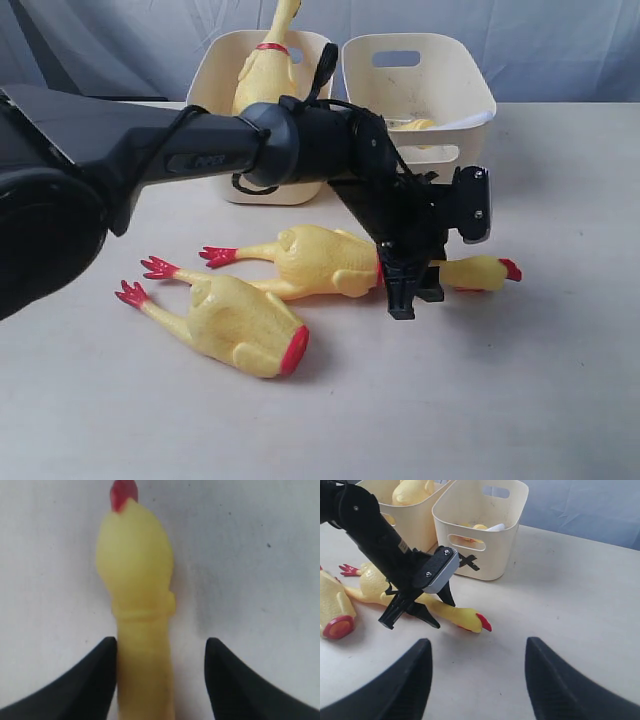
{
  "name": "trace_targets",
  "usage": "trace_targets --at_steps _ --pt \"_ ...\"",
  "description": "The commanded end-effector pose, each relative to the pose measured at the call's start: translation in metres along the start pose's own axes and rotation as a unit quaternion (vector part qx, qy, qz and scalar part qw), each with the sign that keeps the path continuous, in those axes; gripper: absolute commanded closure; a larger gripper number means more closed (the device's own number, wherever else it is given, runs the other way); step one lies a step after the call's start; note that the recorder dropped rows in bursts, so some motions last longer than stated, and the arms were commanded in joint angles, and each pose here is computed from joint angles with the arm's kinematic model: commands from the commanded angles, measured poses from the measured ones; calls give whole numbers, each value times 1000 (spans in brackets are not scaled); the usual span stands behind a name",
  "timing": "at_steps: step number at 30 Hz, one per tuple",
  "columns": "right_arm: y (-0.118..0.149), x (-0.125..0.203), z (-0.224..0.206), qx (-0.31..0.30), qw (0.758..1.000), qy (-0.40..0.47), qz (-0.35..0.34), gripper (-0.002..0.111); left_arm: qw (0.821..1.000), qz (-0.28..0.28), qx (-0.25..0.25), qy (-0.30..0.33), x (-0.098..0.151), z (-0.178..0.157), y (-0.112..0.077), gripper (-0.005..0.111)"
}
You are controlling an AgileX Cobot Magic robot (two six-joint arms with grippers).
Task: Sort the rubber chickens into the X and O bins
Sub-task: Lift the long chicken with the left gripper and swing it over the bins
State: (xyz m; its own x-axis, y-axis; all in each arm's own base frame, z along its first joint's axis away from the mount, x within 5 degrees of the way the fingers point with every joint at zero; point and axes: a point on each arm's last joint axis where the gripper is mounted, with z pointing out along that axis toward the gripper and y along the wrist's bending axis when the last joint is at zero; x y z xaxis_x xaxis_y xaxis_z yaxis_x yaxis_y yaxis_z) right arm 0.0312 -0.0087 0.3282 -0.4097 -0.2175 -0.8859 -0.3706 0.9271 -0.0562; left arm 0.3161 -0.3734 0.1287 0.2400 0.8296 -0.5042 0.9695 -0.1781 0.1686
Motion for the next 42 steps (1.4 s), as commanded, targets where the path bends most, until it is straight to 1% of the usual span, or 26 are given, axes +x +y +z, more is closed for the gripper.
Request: trace_targets --at_steps 1,3,4,6,8,10,13,16,19,23,27,29,32,37,38,40,42 --pt "0 1 0 -3 1000 -2 -6 55 1000 1 5 5 3 8 -3 59" --pt "0 1 0 -3 1000 -2 -6 55 1000 2 0 4 3 7 -2 67" --pt "0 1 0 -3 1000 -2 -6 55 1000 6 -3 6 2 6 -1 75" --pt "0 1 0 -3 1000 -2 -6 55 1000 15 -7 11 2 3 0 86" --pt "0 1 0 -3 1000 -2 -6 55 1000 24 -4 18 2 0 -1 98" --pt "0 1 0 -3 1000 -2 -6 55 999 38 4 30 2 -4 -2 106" --pt "0 1 0 -3 1000 -2 -6 55 998 37 15 40 -1 -14 -5 107" --pt "0 1 0 -3 1000 -2 -6 55 996 60 1 66 -9 -29 -6 107" --pt "0 1 0 -2 1000 0 -6 55 995 80 -16 63 -23 -44 -9 107" --pt "0 1 0 -2 1000 0 -6 55 993 104 -39 41 -48 -70 -17 107" --pt "0 1 0 -2 1000 0 -6 55 986 148 -68 38 -68 -93 -25 107" --pt "0 1 0 -2 1000 0 -6 55 979 178 -91 43 -76 -104 -27 107" --pt "0 1 0 -2 1000 0 -6 55 964 223 -136 57 -84 -121 -26 107" --pt "0 1 0 -2 1000 0 -6 55 933 281 -215 68 -89 -134 -14 107" --pt "0 1 0 -2 1000 0 -6 55 921 299 -240 67 -92 -136 -10 107" --pt "0 1 0 -3 1000 0 -6 55 906 316 -276 51 -97 -139 -5 107" --pt "0 1 0 -3 1000 0 -6 55 897 313 -311 22 -103 -143 0 107"
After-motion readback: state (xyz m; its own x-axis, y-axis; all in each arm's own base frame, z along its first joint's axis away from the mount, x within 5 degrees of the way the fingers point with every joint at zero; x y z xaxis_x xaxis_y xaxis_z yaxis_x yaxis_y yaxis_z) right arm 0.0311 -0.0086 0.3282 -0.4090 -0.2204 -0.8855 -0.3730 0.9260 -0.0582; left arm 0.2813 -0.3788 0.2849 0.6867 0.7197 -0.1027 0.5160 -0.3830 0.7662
